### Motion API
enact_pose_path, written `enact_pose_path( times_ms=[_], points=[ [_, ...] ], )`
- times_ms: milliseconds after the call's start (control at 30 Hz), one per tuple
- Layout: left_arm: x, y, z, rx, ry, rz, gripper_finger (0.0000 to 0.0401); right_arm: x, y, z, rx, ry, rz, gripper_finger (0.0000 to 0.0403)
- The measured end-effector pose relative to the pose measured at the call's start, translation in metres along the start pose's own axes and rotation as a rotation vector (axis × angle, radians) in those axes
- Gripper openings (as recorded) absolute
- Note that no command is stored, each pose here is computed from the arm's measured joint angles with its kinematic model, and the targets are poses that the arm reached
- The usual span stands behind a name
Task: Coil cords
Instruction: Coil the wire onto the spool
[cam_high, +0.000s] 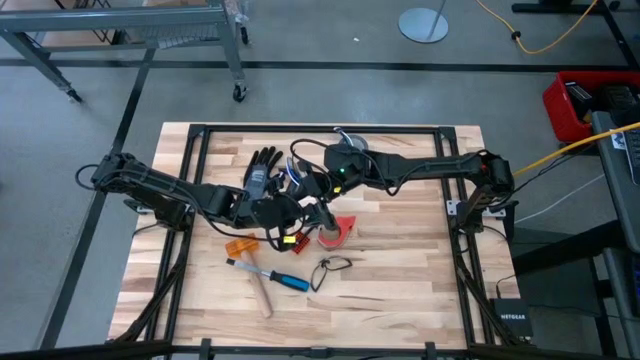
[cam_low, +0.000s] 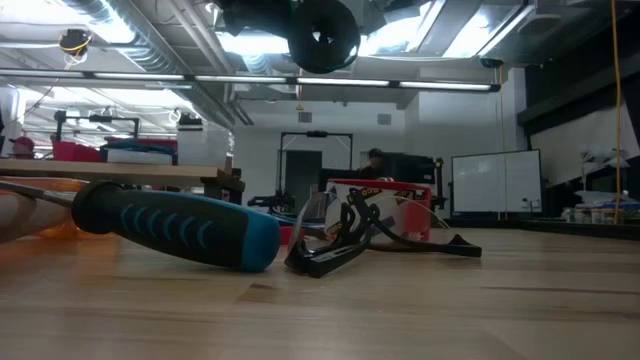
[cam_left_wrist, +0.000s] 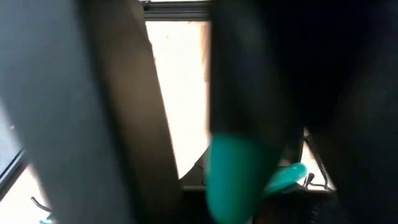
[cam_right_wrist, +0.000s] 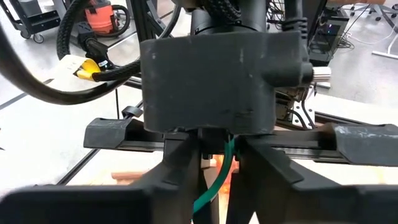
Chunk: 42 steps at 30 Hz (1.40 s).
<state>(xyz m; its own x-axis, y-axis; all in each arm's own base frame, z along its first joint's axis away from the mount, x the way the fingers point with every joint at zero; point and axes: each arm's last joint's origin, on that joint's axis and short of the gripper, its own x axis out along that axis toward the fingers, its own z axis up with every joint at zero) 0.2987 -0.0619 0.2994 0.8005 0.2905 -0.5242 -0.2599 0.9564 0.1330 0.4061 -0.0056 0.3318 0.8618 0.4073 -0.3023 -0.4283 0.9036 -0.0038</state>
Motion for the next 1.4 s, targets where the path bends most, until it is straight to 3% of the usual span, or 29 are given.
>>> enact_pose_path(
  times_ms=[200, 567, 967, 1400],
  points=[
    [0.0, -0.001, 0.0, 0.003, 0.002, -0.004, 0.0, 0.0, 0.0, 0.0, 0.002, 0.004, 0.003, 0.0069],
    [0.0, 0.0, -0.002, -0.009, 0.018, 0.003, 0.0, 0.0, -0.001, -0.001, 0.004, 0.006, -0.004, 0.0008],
    [-0.003, -0.004, -0.007, -0.005, 0.049, 0.007, 0.0, -0.001, -0.003, -0.003, 0.009, 0.019, -0.006, 0.0004],
    [-0.004, -0.002, -0.011, -0.031, 0.079, 0.072, 0.0, -0.022, -0.017, -0.008, 0.06, 0.245, -0.065, 0.0003]
  ],
)
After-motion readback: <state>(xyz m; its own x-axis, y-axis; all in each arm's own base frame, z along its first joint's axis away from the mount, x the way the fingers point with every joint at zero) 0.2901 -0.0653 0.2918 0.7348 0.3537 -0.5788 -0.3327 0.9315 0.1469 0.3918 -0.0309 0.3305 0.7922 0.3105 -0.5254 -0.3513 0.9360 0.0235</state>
